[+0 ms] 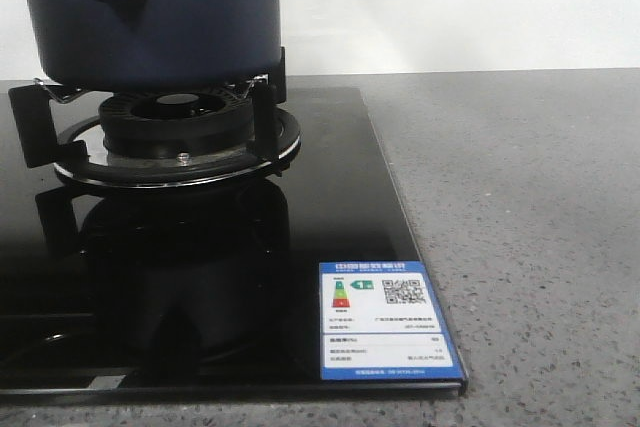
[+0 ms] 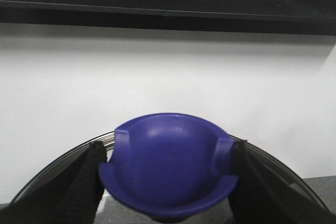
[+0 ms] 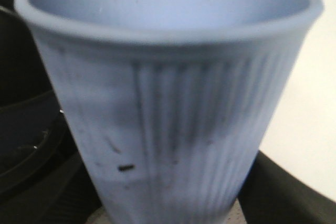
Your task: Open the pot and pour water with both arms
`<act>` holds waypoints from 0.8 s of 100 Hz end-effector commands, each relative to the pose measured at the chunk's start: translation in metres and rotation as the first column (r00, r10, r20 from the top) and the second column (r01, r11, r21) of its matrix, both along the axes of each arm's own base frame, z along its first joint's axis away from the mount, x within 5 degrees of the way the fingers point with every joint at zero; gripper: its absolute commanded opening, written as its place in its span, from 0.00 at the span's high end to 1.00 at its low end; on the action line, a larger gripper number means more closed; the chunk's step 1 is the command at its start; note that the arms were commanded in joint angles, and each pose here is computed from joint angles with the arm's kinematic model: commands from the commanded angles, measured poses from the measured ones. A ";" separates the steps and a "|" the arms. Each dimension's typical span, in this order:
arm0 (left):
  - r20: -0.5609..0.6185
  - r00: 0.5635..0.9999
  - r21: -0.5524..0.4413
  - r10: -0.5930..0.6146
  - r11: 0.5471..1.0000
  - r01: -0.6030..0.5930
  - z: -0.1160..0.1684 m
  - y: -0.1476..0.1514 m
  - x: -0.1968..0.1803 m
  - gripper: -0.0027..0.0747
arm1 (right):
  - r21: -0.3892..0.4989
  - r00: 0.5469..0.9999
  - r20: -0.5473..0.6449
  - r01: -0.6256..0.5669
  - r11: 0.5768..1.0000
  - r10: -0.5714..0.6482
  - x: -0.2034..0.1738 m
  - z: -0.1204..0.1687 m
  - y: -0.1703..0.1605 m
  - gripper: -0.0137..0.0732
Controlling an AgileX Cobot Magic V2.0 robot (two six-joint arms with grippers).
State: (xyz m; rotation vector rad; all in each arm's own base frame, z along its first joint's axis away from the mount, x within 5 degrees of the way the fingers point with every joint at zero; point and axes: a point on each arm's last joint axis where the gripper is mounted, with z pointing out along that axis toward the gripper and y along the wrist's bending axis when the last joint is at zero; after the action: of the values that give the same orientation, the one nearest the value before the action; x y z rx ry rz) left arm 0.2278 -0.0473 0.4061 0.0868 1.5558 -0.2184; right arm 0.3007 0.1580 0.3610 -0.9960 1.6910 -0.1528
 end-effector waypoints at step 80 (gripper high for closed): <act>0.124 0.991 -0.053 0.046 0.998 -0.040 0.025 0.006 -0.008 0.54 | -0.601 0.906 0.342 0.008 0.799 0.248 0.007 0.038 0.038 0.42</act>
State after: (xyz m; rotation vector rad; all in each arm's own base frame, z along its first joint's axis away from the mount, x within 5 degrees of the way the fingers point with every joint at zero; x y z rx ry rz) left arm 0.2277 -0.0479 0.4050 0.0860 1.5685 -0.2293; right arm 0.3144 0.1978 0.3669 -1.4445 1.3559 -0.7093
